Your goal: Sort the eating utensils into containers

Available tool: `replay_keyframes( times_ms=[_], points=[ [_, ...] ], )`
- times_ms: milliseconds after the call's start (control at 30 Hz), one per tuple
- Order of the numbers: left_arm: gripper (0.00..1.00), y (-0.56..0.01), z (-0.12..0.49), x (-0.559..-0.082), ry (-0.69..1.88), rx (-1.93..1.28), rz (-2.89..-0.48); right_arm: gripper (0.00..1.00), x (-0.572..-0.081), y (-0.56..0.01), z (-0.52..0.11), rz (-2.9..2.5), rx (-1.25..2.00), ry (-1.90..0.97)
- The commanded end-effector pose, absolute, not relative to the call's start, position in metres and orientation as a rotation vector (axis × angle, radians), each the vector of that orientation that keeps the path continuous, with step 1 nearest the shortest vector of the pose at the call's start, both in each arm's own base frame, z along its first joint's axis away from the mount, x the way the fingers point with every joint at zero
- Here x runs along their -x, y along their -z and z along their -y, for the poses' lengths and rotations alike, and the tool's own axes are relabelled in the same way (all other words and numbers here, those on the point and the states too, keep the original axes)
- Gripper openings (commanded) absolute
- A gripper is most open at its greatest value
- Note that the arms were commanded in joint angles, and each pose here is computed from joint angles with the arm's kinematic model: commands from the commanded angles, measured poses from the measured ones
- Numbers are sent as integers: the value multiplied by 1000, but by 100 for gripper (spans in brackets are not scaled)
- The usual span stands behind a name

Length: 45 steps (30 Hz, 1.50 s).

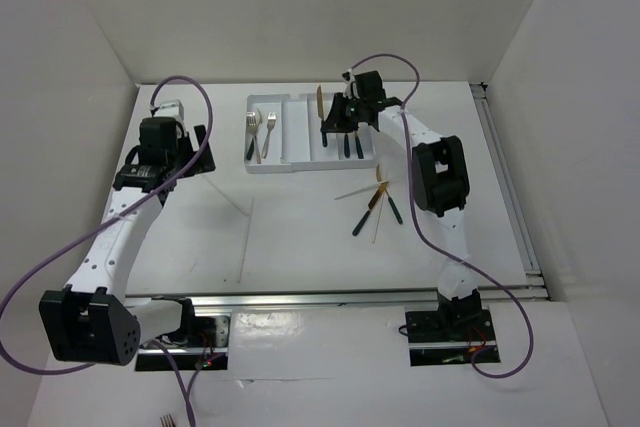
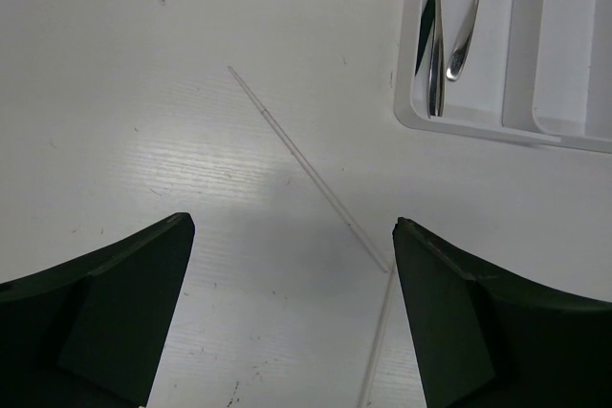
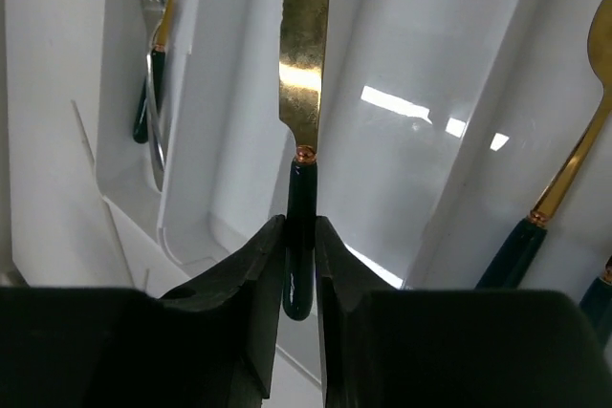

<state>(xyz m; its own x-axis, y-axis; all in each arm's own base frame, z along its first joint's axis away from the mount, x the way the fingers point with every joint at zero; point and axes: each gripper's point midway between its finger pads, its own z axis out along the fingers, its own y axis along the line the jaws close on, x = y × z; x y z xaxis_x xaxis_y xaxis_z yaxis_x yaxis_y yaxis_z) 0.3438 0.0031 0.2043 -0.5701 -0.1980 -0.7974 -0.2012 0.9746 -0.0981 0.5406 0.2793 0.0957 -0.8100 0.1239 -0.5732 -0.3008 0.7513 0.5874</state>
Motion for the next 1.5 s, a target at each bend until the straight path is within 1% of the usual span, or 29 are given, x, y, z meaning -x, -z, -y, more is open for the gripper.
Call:
replay_keyframes(
  times_ms=[0,67,100,167,200,267,367,400,433,467,500,533,567,600,633,667,733,767,833,900,967,1100,1167,1300,1467],
  points=[
    [100,-231,-1,-359,21,283,-2107,25,-544,-81,-277,-2338,164,-916],
    [100,-235,1,-360,33,277,-2100,22,-547,-73,-270,-2352,143,-898],
    [100,-232,1,-361,31,277,-2110,22,-547,-72,-270,-2349,154,-893],
    [100,-231,1,-361,31,277,-2110,30,-547,-67,-270,-2358,151,-893],
    [100,-231,1,-361,31,277,-2110,39,-547,-67,-270,-2359,151,-893],
    [100,-231,3,-361,41,272,-2112,45,-550,-73,-265,-2344,156,-884],
    [100,-229,5,-362,56,277,-2112,53,-540,-83,-265,-2339,178,-902],
    [100,-229,5,-362,56,276,-2112,53,-539,-89,-260,-2332,175,-915],
    [100,-229,8,-361,61,267,-2113,53,-539,-108,-256,-2299,178,-922],
    [100,-229,8,-361,61,267,-2113,47,-528,-108,-254,-2320,190,-934],
    [100,-229,8,-361,61,267,-2113,47,-523,-116,-248,-2314,185,-941],
    [100,-224,12,-360,65,256,-2127,47,-516,-150,-246,-2256,215,-935],
    [100,-223,12,-357,65,256,-2127,46,-501,-145,-238,-2278,224,-932],
    [100,-223,16,-357,73,243,-2129,45,-491,-152,-234,-2273,244,-923],
    [100,-222,16,-355,73,243,-2129,45,-479,-182,-231,-2225,278,-911],
    [100,-219,19,-355,78,233,-2132,45,-460,-167,-225,-2288,304,-867],
    [100,-219,19,-355,78,233,-2132,45,-434,-178,-219,-2301,363,-835],
    [100,-217,24,-356,85,220,-2130,45,-412,-161,-212,-2394,362,-831],
    [100,-217,25,-355,81,216,-2130,45,-388,-156,-204,-2439,392,-818],
    [100,-216,32,-358,85,196,-2128,45,-355,-126,-196,-2569,403,-832],
    [100,-215,35,-360,80,189,-2128,45,-332,-105,-194,-2655,430,-832],
    [100,-216,38,-362,75,183,-2127,42,-305,-78,-189,-2795,453,-750],
    [100,-216,39,-362,66,169,-2127,42,-293,-81,-186,-2804,450,-732],
    [100,-223,38,-360,65,160,-2108,42,-260,-67,-182,-2896,442,-719],
    [100,-221,36,-354,53,165,-2116,42,-248,-66,-176,-2912,438,-704]
  ],
)
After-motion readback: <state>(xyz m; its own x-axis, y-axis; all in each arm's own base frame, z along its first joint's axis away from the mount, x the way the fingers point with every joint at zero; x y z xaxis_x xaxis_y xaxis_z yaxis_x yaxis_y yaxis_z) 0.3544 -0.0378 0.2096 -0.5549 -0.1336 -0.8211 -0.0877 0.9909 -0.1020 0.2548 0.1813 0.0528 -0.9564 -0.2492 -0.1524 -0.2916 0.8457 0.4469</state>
